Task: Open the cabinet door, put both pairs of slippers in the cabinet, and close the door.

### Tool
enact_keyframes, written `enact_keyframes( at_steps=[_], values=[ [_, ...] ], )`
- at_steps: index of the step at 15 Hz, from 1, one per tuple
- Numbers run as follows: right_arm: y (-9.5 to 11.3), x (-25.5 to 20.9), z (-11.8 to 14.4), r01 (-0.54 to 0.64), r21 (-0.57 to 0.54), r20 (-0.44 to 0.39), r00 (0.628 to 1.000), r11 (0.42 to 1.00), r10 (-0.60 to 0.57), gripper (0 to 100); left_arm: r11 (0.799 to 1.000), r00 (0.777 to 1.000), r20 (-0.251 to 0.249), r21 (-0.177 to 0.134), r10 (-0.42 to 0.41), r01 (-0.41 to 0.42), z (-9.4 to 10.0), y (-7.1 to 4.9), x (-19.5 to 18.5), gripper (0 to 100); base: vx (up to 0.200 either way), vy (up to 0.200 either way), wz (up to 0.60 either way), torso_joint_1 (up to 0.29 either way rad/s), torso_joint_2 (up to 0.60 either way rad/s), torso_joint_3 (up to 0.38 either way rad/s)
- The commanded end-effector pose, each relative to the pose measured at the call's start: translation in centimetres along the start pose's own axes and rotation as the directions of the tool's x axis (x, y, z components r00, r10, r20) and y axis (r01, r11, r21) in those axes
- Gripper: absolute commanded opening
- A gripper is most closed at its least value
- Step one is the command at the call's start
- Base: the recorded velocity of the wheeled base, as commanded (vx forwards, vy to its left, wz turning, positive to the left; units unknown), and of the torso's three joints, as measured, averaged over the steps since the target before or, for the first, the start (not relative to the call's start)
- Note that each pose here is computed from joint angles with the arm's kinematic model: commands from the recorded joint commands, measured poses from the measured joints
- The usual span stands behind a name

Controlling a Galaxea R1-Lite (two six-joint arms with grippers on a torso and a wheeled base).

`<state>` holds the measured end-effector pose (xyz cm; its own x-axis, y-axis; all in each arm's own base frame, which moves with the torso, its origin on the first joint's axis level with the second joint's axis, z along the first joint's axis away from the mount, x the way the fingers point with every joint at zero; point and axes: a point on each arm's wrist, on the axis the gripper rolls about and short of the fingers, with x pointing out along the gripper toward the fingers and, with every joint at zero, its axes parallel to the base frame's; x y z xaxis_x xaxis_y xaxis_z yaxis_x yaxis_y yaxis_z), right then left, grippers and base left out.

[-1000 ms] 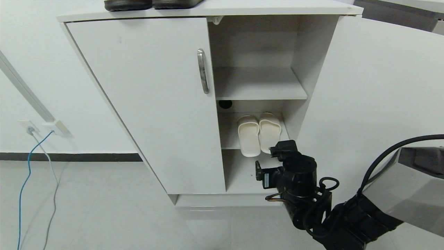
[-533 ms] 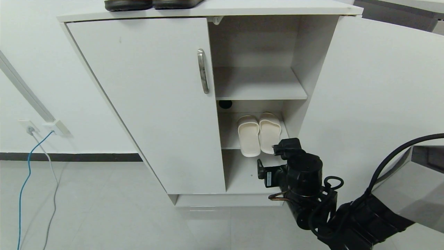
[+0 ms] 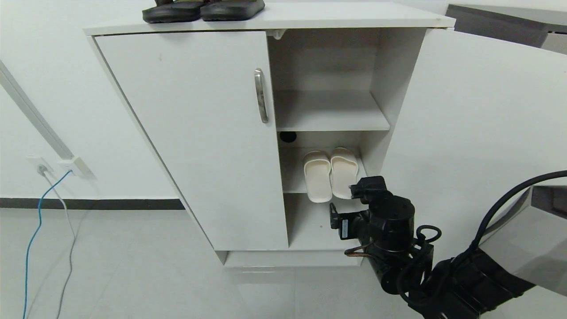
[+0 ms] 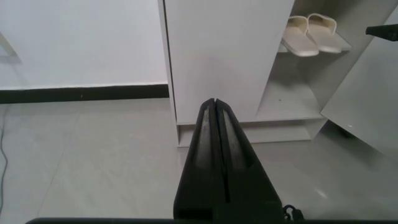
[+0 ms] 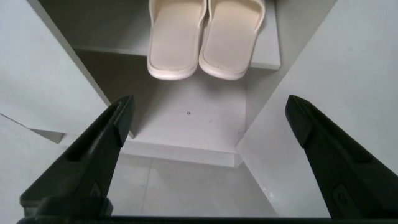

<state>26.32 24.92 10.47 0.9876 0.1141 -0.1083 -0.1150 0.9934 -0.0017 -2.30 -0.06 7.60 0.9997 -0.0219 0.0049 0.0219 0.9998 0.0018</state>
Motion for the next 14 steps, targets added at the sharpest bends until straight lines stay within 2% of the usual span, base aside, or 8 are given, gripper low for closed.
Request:
enact_keyframes(
  at_steps=[1,14],
  values=[
    [0.02,0.0,-0.07,0.0,0.0,-0.001,1.0,1.0,0.0,100,1.0,1.0,-0.002,0.0,0.0,0.0,0.0,0.0,0.01,0,0.0,0.0,0.0,0.007,0.0,0.173],
    [-0.16,-0.2,-0.35,0.0,-0.008,0.002,1.0,1.0,0.0,100,1.0,1.0,-0.002,-0.002,0.002,-0.002,-0.03,0.0,0.02,0,0.0,0.0,0.0,-0.001,0.0,0.184]
  ],
)
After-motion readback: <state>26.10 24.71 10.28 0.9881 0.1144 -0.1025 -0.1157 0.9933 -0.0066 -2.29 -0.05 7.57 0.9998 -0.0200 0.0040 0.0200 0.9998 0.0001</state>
